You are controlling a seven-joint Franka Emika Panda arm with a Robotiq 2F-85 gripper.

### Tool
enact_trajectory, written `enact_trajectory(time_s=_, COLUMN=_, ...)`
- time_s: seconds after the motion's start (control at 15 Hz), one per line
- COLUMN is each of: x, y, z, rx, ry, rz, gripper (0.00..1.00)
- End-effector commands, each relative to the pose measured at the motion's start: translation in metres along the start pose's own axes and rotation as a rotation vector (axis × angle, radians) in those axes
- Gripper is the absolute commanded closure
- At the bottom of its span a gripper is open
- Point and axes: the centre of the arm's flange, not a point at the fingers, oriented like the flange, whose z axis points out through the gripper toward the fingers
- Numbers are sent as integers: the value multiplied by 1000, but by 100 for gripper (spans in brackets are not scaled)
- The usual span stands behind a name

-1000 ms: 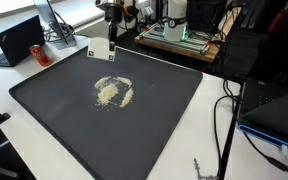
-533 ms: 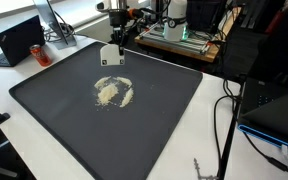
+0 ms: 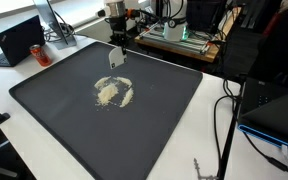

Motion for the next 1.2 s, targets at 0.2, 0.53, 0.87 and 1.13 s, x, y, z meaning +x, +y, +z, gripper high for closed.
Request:
enact_trajectory(time_s=0.2, x=48, y=-8, z=-111, rx=-131, ry=-207, rz=-135, gripper=99)
enact_trajectory(time_s=0.53, x=108, y=-52, z=-188, rx=-133, ry=-309, rz=-198, gripper=99)
enact_trajectory(time_s=0.87, x=183, y=-108, z=-216, rx=-172, ry=-327, rz=-196, gripper=99)
enact_trajectory(time_s=1.13, x=238, y=-118, z=-156, rx=-193, ry=-330, rz=-196, gripper=99)
